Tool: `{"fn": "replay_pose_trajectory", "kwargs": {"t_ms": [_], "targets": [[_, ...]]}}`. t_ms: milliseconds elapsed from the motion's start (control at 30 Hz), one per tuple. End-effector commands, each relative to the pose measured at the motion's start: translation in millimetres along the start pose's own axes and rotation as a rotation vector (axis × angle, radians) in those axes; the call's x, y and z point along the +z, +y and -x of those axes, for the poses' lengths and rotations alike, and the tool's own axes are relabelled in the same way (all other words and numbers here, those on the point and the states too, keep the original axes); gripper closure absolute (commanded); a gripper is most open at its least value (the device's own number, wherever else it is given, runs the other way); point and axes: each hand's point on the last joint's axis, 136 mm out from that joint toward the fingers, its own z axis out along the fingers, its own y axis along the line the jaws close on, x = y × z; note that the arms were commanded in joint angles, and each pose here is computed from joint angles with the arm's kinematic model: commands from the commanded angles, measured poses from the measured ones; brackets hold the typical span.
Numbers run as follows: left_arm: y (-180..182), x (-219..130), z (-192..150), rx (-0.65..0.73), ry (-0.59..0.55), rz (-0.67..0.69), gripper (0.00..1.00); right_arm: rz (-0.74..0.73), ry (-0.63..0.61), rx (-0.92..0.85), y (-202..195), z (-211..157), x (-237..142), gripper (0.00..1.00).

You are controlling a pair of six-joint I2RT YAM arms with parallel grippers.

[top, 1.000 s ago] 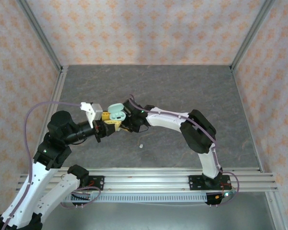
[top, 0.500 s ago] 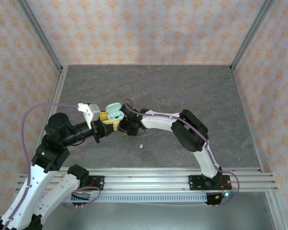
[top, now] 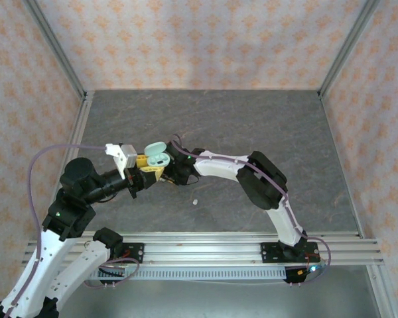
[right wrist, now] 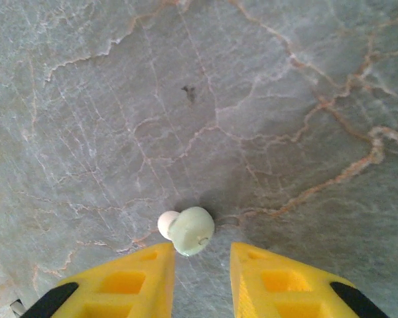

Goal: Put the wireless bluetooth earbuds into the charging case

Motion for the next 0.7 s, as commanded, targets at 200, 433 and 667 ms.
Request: {"fn": "replay_pose_trajectory", "kwargs": {"t_ms": [200, 433, 667], "targets": [[1, -5, 4, 0.007, -0.017, 0.019, 0.79, -0.019, -0.011, 0.000, 3, 3, 13, 0.71], [0, -8, 3, 0.014, -0.014, 0.025, 0.79, -0.046, 0.000, -0.008, -1, 3, 20, 0.72], [-1, -9, 1, 0.016, -0.009, 0.025, 0.79, -0.079, 0.009, -0.025, -8, 2, 24, 0.78]]}}
